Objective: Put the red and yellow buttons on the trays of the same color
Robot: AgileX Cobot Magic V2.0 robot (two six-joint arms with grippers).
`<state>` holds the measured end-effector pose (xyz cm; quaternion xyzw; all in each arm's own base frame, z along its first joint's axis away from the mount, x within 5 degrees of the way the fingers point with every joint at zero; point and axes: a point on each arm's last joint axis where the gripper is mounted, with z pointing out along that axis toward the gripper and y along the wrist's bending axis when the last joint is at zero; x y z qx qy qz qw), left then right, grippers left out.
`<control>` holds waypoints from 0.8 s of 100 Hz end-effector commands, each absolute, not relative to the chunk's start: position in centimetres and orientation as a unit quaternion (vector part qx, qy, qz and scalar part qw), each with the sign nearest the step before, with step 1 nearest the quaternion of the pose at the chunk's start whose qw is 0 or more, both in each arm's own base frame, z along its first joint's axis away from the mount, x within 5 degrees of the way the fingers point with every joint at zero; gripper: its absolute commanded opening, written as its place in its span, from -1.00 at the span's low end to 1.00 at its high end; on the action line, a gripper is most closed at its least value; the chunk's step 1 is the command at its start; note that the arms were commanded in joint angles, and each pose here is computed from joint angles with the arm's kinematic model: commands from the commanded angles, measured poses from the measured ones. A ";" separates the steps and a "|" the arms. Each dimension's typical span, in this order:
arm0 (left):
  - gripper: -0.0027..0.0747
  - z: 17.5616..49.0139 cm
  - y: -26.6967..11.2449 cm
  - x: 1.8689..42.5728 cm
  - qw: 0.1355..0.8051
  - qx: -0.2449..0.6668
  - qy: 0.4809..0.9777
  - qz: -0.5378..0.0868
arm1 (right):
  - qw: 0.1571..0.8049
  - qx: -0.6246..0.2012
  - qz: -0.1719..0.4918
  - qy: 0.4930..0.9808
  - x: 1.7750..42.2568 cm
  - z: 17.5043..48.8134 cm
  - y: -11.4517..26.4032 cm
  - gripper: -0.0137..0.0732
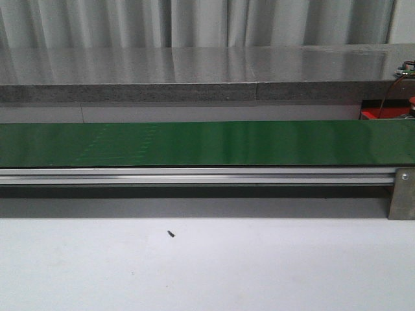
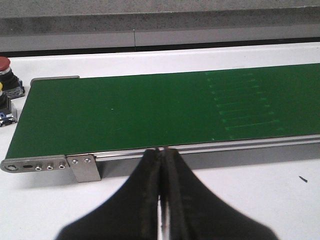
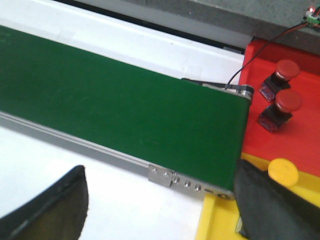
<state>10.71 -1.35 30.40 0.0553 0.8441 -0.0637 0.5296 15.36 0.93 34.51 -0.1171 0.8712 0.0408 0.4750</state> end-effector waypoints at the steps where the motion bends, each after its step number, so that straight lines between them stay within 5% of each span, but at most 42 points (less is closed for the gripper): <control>1: -0.98 31.8 -1.3 11.0 0.565 0.043 0.821 -0.066 | 0.524 -0.104 0.034 0.845 13.7 34.8 1.0 0.68; 39: -0.91 31.9 -1.2 11.1 0.570 0.040 0.818 -0.066 | 0.549 -0.100 0.026 0.829 11.1 33.4 1.1 0.60; 53: -0.36 31.9 -1.2 11.1 0.570 0.040 0.818 -0.066 | 0.560 -0.095 0.022 0.823 11.2 33.6 1.0 0.00; 69: 0.70 31.9 -1.2 11.1 0.571 0.040 0.817 -0.065 | 0.561 -0.095 0.021 0.822 11.2 33.6 1.0 -0.86; 75: 0.91 31.9 -1.2 11.1 0.572 0.039 0.817 -0.065 | 0.562 -0.095 0.021 0.822 11.2 33.6 1.0 -0.83; 80: 0.86 32.0 -1.2 11.1 0.576 0.032 0.814 -0.067 | 0.562 -0.095 0.021 0.822 11.2 33.6 1.0 -0.84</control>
